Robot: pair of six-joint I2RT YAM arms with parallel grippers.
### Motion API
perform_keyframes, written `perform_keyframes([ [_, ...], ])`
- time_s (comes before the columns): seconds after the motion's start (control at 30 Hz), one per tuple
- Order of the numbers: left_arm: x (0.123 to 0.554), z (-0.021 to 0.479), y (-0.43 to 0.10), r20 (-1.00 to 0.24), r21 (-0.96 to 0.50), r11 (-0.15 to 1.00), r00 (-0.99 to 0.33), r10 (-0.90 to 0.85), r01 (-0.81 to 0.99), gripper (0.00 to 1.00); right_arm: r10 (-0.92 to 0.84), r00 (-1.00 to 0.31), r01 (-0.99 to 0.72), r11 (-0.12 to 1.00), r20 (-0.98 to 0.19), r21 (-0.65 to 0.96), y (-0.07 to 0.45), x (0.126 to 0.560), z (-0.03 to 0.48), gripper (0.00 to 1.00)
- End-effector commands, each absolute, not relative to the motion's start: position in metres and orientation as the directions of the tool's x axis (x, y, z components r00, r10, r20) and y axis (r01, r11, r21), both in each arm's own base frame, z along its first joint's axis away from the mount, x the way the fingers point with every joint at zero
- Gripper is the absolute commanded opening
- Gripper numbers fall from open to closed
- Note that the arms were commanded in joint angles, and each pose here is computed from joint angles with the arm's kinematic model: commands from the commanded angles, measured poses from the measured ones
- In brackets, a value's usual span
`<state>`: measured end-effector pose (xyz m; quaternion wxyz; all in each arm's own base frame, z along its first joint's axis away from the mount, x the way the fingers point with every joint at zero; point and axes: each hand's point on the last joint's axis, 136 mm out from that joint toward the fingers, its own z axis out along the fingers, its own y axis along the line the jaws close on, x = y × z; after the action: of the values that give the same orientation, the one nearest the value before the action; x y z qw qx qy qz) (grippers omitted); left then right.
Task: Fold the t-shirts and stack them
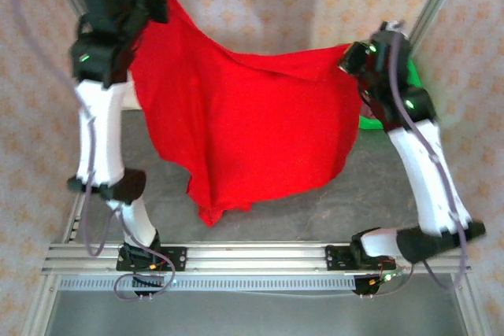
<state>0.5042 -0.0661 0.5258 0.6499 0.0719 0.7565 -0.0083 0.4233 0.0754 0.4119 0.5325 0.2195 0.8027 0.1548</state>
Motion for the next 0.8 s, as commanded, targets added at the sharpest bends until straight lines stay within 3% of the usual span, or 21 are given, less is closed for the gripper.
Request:
perform_keyframes([
  [0.0, 0.574, 0.461, -0.078, -0.962, 0.158, 0.972, -0.196, 0.191, 0.172, 0.0, 0.579, -0.371, 0.208, 0.814, -0.726, 0.542, 0.084, 0.482, 0.381, 0.0],
  [0.1, 0.639, 0.393, -0.083, -0.95, 0.185, 0.966, -0.218, 0.223, 0.182, 0.0, 0.615, -0.414, 0.245, 0.785, -0.671, 0.568, 0.09, 0.545, 0.339, 0.0],
  [0.13, 0.659, 0.37, -0.087, -0.948, 0.194, 0.963, -0.215, 0.233, 0.189, 0.02, 0.633, -0.427, 0.253, 0.769, -0.646, 0.586, 0.092, 0.567, 0.325, 0.06],
  [0.17, 0.672, 0.357, -0.088, -0.95, 0.203, 0.961, -0.201, 0.24, 0.187, 0.03, 0.644, -0.432, 0.254, 0.758, -0.631, 0.6, 0.093, 0.584, 0.317, 0.18],
  [0.2, 0.685, 0.348, -0.087, -0.956, 0.207, 0.964, -0.175, 0.235, 0.165, 0.1, 0.658, -0.427, 0.27, 0.747, -0.62, 0.607, 0.091, 0.603, 0.31, 0.35],
  [0.23, 0.693, 0.344, -0.086, -0.961, 0.208, 0.966, -0.152, 0.231, 0.154, 0.37, 0.671, -0.418, 0.281, 0.737, -0.612, 0.615, 0.088, 0.619, 0.307, 0.52],
  [0.27, 0.696, 0.347, -0.086, -0.967, 0.203, 0.969, -0.128, 0.221, 0.142, 0.67, 0.68, -0.419, 0.273, 0.727, -0.602, 0.631, 0.088, 0.631, 0.306, 0.59],
  [0.37, 0.688, 0.374, -0.079, -0.981, 0.155, 0.984, -0.099, 0.164, 0.091, 0.73, 0.7, -0.401, 0.219, 0.699, -0.591, 0.68, 0.091, 0.644, 0.323, 0.61],
  [0.4, 0.681, 0.385, -0.074, -0.984, 0.137, 0.988, -0.103, 0.144, 0.07, 0.87, 0.693, -0.409, 0.217, 0.706, -0.594, 0.674, 0.091, 0.64, 0.324, 0.61],
  [0.43, 0.671, 0.393, -0.074, -0.984, 0.125, 0.989, -0.121, 0.134, 0.075, 0.93, 0.679, -0.429, 0.216, 0.717, -0.595, 0.663, 0.093, 0.635, 0.324, 0.62],
  [0.6, 0.617, 0.388, -0.063, -0.948, 0.038, 0.999, -0.316, 0.031, -0.015, 0.99, 0.531, -0.57, 0.155, 0.819, -0.628, 0.552, 0.12, 0.582, 0.297, 0.62],
  [0.67, 0.593, 0.363, -0.072, -0.938, -0.041, 0.999, -0.345, -0.04, -0.003, 0.98, 0.481, -0.571, 0.123, 0.851, -0.665, 0.51, 0.124, 0.553, 0.292, 0.6],
  [0.77, 0.545, 0.31, -0.088, -0.901, -0.217, 0.976, -0.389, -0.192, 0.021, 0.94, 0.455, -0.635, 0.15, 0.866, -0.625, 0.478, 0.12, 0.514, 0.252, 0.57],
])
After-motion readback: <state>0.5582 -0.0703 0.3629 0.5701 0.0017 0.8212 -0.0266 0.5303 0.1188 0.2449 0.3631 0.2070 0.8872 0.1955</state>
